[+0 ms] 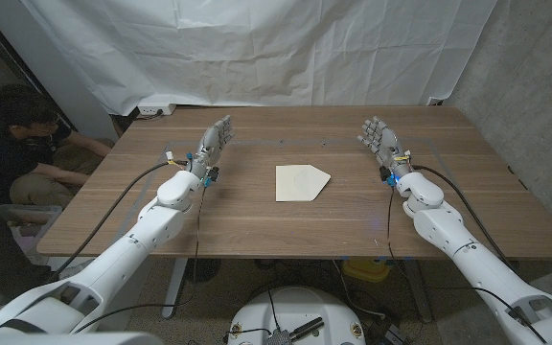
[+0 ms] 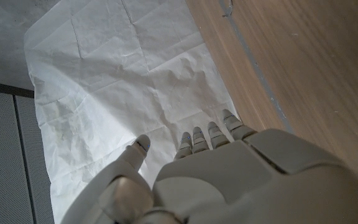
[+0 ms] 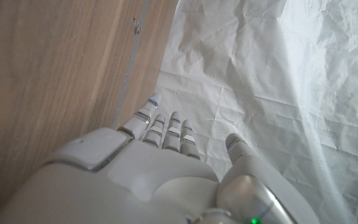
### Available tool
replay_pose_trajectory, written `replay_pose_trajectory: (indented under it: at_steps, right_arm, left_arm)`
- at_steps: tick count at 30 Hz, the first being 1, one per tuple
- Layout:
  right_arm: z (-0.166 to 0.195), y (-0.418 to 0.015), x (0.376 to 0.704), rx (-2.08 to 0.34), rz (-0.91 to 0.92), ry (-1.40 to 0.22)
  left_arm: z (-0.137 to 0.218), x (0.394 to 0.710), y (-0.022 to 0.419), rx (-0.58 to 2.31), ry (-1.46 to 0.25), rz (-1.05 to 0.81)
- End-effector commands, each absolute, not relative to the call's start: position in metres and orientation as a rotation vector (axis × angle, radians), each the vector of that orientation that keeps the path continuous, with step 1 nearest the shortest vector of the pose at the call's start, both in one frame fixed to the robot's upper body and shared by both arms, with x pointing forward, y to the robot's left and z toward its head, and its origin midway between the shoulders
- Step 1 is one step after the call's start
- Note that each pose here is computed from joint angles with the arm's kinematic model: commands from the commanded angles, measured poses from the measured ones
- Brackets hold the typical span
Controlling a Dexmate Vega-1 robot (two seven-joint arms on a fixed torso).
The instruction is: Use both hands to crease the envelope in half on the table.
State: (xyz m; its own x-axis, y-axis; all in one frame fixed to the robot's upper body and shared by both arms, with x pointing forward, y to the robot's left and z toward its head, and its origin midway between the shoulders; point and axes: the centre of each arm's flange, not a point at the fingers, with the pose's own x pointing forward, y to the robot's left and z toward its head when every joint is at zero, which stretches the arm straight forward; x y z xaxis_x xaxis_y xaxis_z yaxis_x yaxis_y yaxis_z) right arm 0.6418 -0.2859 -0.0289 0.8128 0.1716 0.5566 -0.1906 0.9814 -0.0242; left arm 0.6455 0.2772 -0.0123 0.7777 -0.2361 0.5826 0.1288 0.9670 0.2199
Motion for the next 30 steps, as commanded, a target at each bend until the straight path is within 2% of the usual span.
replay_pose_trajectory:
  at_steps: [1,30]
  right_arm:
    - [-0.035,-0.286,0.634,0.032,0.195,-0.599]
    - [-0.038,-0.277,0.636,0.035,0.200,-0.600]
  left_arm:
    - [0.000,0.630,0.260,0.391,-0.706,-0.191]
    - [0.012,0.608,0.244,0.775,-0.738,-0.182]
